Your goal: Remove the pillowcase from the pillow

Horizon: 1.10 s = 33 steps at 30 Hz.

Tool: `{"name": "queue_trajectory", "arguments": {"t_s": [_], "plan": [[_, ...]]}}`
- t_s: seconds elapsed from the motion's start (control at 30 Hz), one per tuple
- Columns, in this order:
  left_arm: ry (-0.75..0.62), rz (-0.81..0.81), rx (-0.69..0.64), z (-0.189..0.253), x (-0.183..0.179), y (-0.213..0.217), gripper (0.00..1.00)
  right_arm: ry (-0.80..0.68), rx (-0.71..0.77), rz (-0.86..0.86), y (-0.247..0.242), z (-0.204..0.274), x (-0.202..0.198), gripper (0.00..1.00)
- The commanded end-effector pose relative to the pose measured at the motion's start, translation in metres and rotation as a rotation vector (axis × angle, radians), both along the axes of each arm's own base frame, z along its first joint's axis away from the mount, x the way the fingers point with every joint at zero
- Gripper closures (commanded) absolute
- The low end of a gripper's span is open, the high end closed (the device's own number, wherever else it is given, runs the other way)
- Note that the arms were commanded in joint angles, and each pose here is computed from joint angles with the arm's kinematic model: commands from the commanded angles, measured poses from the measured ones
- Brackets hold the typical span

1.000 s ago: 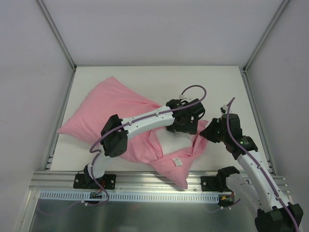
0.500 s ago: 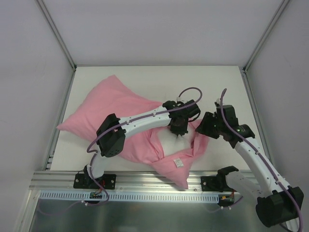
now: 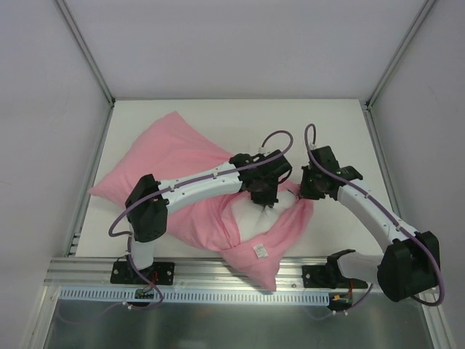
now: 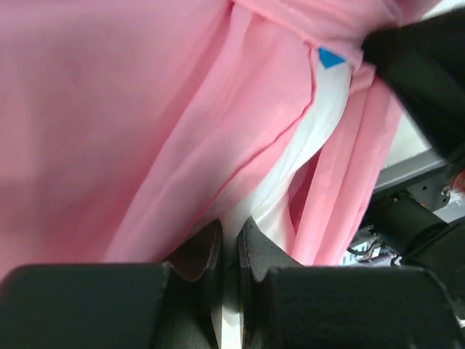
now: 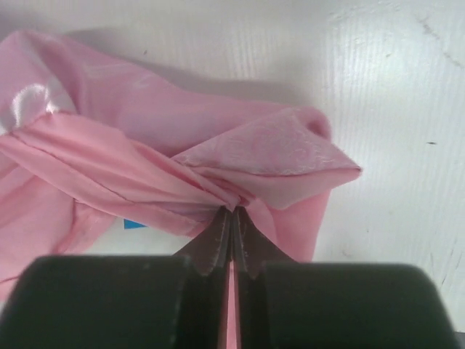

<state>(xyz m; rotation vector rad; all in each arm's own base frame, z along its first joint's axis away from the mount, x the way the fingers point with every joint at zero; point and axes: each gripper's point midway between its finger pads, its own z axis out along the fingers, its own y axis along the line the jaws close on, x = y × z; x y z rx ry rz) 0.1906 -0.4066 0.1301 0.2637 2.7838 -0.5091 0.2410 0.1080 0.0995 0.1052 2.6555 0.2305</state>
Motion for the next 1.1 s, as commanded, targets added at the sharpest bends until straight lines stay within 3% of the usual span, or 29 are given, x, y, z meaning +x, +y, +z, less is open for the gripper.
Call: {"name": "queue_trajectory", "arguments": {"t_s": [0.0,0.2,0.5,0.8,1.0,1.07], "plan": [[0.017,-0.033,-0.076,0.032,-0.024,0.007,1.00,-0.094,-0.012,-0.094,-0.024,0.021,0.025,0.99],[-0.006,-0.091,-0.153,0.060,-0.059,0.036,1.00,-0.109,0.139,-0.097,-0.021,0.037,0.041,0.99],[-0.089,0.057,-0.303,0.088,-0.073,0.095,1.00,-0.091,0.302,-0.061,-0.007,0.040,0.046,0.99],[-0.152,0.045,-0.361,0.115,-0.060,0.080,1.00,-0.034,0.417,-0.022,0.025,0.012,0.024,0.99],[-0.225,0.112,-0.380,0.142,-0.015,0.061,1.00,0.005,0.465,0.038,0.066,0.000,-0.023,0.99],[-0.209,0.146,-0.379,0.140,-0.001,0.059,1.00,-0.066,0.486,0.030,0.068,0.011,-0.032,0.99]]}}
